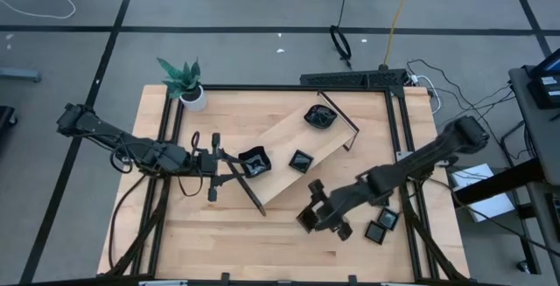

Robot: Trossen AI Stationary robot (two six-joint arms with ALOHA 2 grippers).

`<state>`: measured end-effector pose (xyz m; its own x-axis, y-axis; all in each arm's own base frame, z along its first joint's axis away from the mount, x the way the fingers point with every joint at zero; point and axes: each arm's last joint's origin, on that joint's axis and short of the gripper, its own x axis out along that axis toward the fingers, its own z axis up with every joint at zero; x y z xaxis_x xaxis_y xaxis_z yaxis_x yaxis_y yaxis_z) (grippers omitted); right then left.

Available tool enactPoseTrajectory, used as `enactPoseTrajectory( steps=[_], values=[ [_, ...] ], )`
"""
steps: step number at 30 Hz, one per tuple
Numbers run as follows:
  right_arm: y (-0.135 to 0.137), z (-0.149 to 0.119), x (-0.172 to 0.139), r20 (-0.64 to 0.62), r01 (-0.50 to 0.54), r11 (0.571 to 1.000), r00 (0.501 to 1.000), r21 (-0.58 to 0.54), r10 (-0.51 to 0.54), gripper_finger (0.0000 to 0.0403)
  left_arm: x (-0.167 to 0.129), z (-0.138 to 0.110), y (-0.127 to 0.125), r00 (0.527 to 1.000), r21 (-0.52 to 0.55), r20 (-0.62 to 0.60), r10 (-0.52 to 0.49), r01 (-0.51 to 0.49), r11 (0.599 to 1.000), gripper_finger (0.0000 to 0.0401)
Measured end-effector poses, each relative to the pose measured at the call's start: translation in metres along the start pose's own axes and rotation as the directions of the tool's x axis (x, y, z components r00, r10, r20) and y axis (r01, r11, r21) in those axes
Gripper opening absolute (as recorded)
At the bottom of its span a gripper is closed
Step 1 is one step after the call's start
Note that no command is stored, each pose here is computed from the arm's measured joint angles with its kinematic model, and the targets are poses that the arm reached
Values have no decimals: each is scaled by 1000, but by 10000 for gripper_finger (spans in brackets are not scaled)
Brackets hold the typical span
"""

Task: Pick & Place Mini shaped plates
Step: Stack the square plate on top of the other square plate

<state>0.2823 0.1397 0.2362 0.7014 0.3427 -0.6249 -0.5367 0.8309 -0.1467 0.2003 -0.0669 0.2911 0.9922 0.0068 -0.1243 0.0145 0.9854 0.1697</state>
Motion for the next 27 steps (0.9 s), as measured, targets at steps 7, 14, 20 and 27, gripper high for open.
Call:
enactPoseTrajectory(
  steps=[7,14,20,27],
  values=[
    [-25,33,-69,309,178,981,931,73,-192,235,0,0,0,1000,0,0,0,0,1000,152],
    [-56,36,-97,437,274,944,838,182,-328,235,0,0,0,1000,0,0,0,0,1000,152],
    [-67,-6,-80,568,346,902,701,258,-431,235,0,0,0,1000,0,0,0,0,1000,152],
    [-51,-63,-87,748,409,837,407,364,-524,235,0,0,0,1000,0,-1,0,0,1000,152]
  ],
)
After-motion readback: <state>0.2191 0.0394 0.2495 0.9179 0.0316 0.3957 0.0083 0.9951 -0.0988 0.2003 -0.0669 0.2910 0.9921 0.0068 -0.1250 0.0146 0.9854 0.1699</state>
